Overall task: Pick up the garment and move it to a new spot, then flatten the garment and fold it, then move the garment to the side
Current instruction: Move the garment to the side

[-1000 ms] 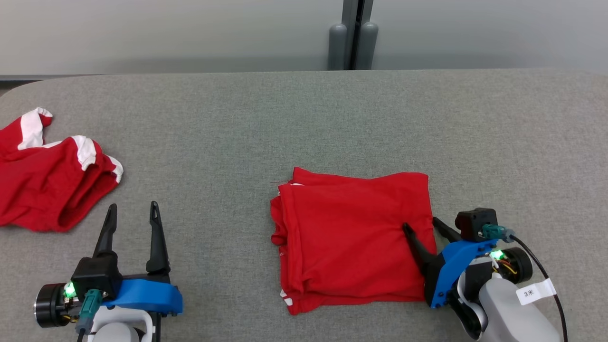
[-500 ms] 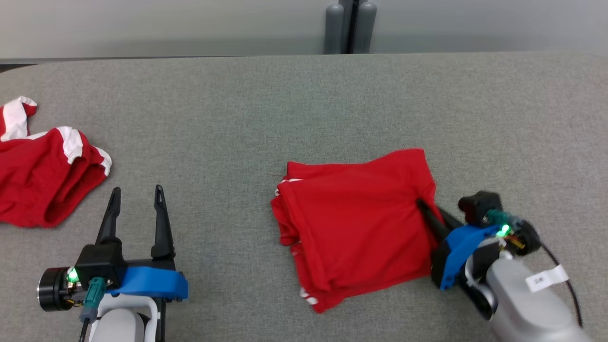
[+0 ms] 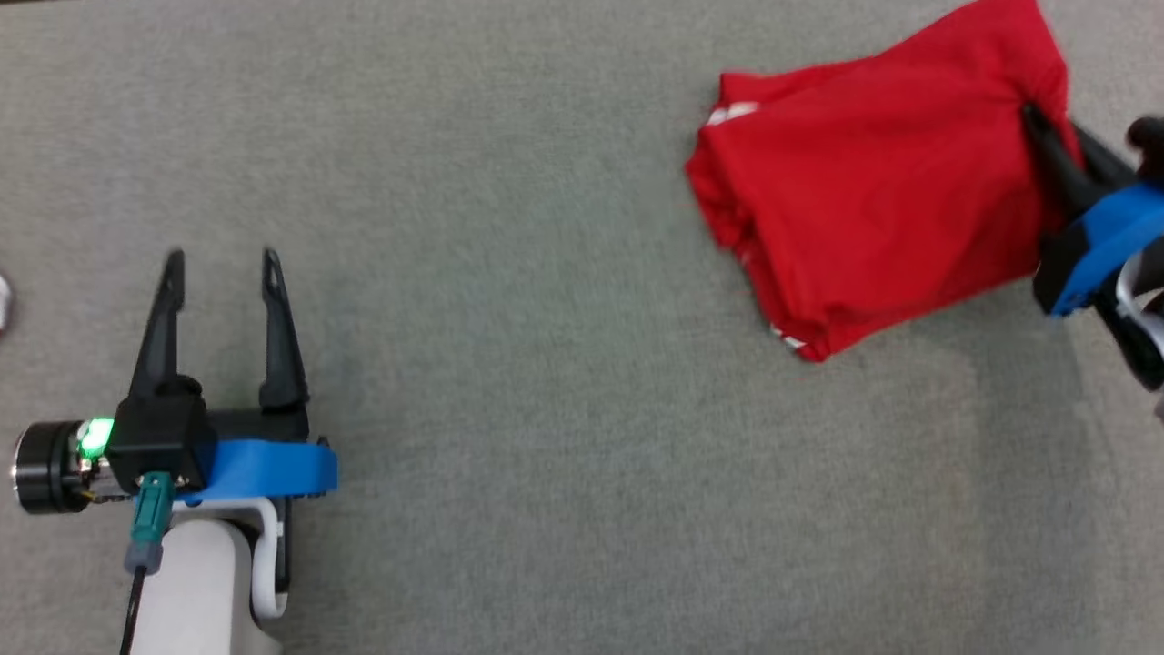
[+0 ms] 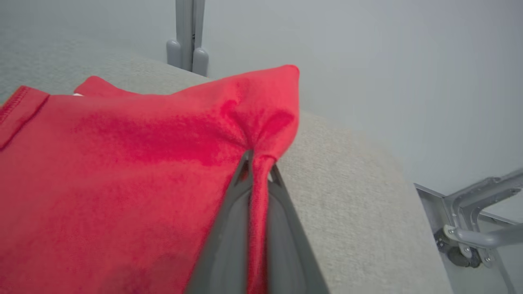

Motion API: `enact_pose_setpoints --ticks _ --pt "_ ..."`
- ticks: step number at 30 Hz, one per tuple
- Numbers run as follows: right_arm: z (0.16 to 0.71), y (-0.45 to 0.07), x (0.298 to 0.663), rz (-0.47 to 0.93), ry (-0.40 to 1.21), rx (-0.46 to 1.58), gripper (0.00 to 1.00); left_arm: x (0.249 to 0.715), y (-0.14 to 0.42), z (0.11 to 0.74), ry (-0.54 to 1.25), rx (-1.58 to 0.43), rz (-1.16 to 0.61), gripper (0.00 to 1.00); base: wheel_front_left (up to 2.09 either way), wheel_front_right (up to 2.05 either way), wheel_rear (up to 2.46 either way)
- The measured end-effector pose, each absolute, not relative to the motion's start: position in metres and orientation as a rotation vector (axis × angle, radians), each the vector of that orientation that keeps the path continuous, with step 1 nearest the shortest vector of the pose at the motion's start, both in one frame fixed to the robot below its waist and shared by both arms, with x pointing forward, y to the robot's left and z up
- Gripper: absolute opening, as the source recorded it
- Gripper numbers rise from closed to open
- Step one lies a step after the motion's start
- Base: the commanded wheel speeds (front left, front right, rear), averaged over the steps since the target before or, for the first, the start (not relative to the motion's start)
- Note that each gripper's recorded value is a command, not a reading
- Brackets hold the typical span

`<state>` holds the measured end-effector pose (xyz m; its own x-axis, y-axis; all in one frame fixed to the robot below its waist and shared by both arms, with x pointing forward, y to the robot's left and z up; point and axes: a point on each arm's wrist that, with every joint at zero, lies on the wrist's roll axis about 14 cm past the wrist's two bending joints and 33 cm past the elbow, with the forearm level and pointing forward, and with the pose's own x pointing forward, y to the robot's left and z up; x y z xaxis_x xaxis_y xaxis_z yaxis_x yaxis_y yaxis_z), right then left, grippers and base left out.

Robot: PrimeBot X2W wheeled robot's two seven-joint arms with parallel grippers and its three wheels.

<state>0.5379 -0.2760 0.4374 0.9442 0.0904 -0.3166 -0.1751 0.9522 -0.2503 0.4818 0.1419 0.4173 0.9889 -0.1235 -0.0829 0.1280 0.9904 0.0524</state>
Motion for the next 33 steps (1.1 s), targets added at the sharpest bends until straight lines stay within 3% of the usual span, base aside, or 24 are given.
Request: enact_pose_setpoints --ticks 12,23,24,25,26,33 --pt "0.460 -0.406 0.534 -0.105 0.350 -0.415 0.00 0.524 0.106 0.399 0.054 0.103 -0.232 1.00 0.00 0.00 0.00" --pt "0.452 -0.433 0.551 -0.166 0.409 -0.457 0.00 0.535 0.104 0.391 0.054 0.125 -0.245 1.00 0.00 0.00 0.00" --pt "0.449 -0.432 0.553 -0.169 0.415 -0.451 0.29 0.536 0.104 0.391 0.055 0.126 -0.243 1.00 0.00 0.00 0.00" --pt "0.446 -0.430 0.555 -0.168 0.419 -0.446 0.85 0.536 0.104 0.392 0.052 0.126 -0.243 1.00 0.00 0.00 0.00" --pt "0.443 -0.429 0.555 -0.169 0.427 -0.446 1.00 0.537 0.105 0.392 0.052 0.127 -0.241 1.00 0.00 0.00 0.00" --pt "0.456 -0.426 0.554 -0.181 0.396 -0.453 1.00 0.530 0.114 0.410 0.031 0.133 -0.213 1.00 0.00 0.00 0.00"
